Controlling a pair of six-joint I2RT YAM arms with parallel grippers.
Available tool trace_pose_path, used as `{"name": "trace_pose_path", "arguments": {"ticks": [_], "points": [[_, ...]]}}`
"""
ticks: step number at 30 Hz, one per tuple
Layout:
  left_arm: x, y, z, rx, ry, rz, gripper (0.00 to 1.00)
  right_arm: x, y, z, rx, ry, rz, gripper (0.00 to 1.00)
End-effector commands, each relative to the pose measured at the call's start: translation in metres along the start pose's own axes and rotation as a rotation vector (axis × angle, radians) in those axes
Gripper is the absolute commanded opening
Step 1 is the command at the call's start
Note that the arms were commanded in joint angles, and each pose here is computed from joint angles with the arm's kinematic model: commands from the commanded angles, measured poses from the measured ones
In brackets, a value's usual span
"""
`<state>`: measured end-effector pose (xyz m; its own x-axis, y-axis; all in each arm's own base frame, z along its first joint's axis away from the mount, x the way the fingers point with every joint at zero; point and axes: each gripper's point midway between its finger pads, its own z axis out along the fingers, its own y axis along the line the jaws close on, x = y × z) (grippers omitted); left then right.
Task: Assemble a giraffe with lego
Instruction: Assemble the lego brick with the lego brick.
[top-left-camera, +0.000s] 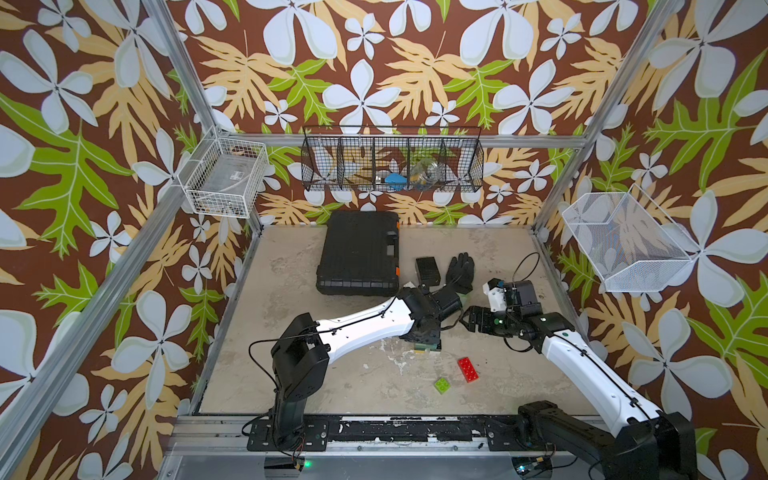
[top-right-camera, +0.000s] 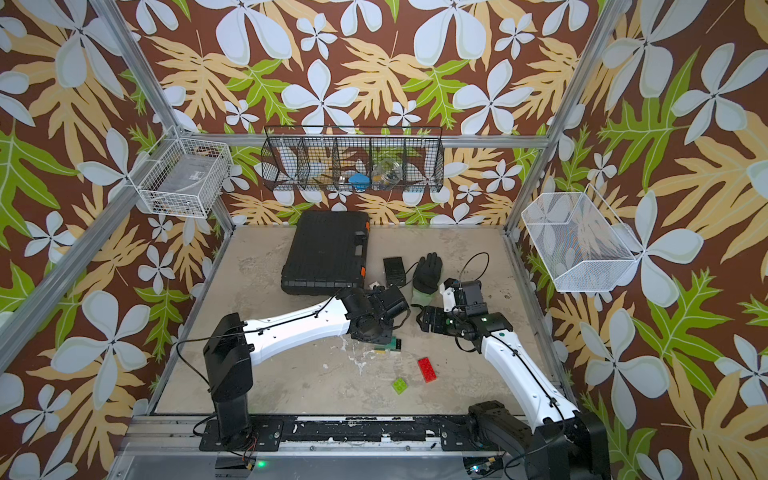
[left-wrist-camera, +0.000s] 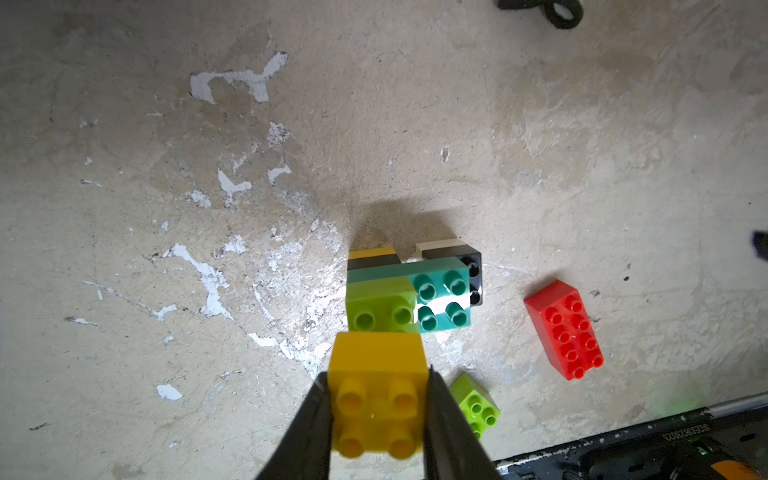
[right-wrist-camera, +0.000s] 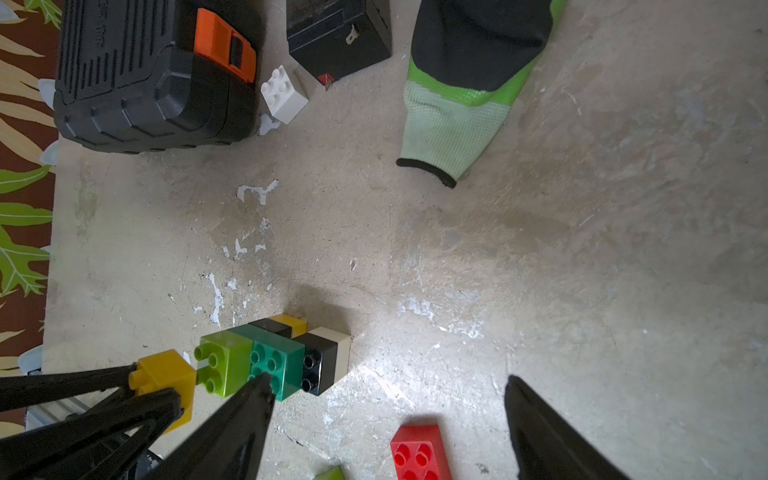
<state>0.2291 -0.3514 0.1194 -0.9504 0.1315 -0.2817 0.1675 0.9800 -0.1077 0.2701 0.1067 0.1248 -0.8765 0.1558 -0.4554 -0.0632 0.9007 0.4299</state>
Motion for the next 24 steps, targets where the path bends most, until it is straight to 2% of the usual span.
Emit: {"name": "trace_pose_path", "arguments": {"ticks": [1, 19, 24], "points": [[-0.002, -0.004, 0.001, 0.014, 0.001, 0.01, 0.16, -0.002, 0.0, 0.0, 0.002, -0.009, -0.003, 0.9], [0.001, 0.006, 0.022, -0.011, 0.029, 0.014, 0.16, -0.002, -0.001, 0.001, 0.002, -0.009, -0.006, 0.9], [0.015, 0.011, 0.039, -0.049, 0.111, 0.072, 0.19, -0.002, -0.001, 0.0, 0.004, -0.012, -0.005, 0.9]]}}
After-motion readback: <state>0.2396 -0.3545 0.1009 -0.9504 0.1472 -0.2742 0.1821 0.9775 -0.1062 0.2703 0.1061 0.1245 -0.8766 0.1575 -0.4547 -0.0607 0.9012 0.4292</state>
